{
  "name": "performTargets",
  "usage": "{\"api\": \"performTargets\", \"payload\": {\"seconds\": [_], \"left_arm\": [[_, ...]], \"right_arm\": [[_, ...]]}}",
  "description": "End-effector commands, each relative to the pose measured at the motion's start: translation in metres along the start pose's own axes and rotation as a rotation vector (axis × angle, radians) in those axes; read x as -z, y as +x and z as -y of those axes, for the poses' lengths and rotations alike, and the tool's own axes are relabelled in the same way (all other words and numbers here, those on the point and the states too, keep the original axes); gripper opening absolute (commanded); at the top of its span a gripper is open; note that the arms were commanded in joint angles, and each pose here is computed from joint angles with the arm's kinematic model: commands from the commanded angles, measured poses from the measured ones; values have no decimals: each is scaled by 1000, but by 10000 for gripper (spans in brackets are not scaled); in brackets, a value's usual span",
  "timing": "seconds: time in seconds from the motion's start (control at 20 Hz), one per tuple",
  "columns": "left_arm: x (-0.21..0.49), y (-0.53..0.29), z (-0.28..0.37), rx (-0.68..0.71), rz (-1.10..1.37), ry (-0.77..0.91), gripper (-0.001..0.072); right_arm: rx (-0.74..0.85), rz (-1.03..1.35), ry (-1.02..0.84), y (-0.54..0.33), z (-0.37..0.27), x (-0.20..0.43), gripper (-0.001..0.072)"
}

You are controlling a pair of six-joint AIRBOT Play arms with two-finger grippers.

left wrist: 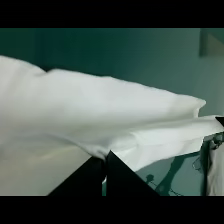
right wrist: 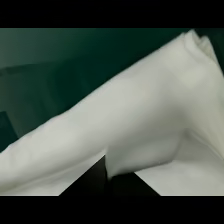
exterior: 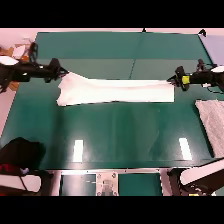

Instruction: Fold the shirts.

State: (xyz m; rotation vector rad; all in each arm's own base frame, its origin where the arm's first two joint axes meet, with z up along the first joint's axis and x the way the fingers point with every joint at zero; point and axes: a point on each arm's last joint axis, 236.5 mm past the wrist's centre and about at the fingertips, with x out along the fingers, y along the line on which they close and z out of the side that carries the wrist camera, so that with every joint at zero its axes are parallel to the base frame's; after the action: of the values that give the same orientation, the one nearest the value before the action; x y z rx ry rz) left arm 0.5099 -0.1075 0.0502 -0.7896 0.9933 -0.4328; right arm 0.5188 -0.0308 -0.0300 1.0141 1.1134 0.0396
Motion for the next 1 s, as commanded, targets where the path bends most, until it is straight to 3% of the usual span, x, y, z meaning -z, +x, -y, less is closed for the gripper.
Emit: {"api": "performTargets", "payload": {"seconds": [0.0,0.05,0.1,0.25,0.4,0.75,0.8,0.85,0.9,0.95], "left_arm": [[-29,55,-23,-30,51,20,184],[-39,61,-25,-41,91,23,506],[-52,59,-26,-49,142,23,666],[-67,35,-8,-11,131,58,664],[-69,7,-6,19,72,67,664],[-43,3,-2,47,-47,25,661],[-39,4,1,53,-64,27,543],[-34,5,3,58,-83,32,249],[-30,6,5,61,-95,34,76],[-29,7,6,62,-99,36,27]], "right_arm": [[-39,19,48,47,4,-32,110],[-55,39,54,51,2,-42,277],[-65,63,42,46,-1,-55,357],[-74,110,-116,0,-5,-86,408],[5,16,-115,-30,37,-78,503],[45,-216,-137,10,80,-31,503],[44,-263,-130,20,84,-20,502],[41,-306,-136,28,87,-10,488],[39,-348,-154,36,88,1,466],[36,-377,-164,41,88,9,405]]}}
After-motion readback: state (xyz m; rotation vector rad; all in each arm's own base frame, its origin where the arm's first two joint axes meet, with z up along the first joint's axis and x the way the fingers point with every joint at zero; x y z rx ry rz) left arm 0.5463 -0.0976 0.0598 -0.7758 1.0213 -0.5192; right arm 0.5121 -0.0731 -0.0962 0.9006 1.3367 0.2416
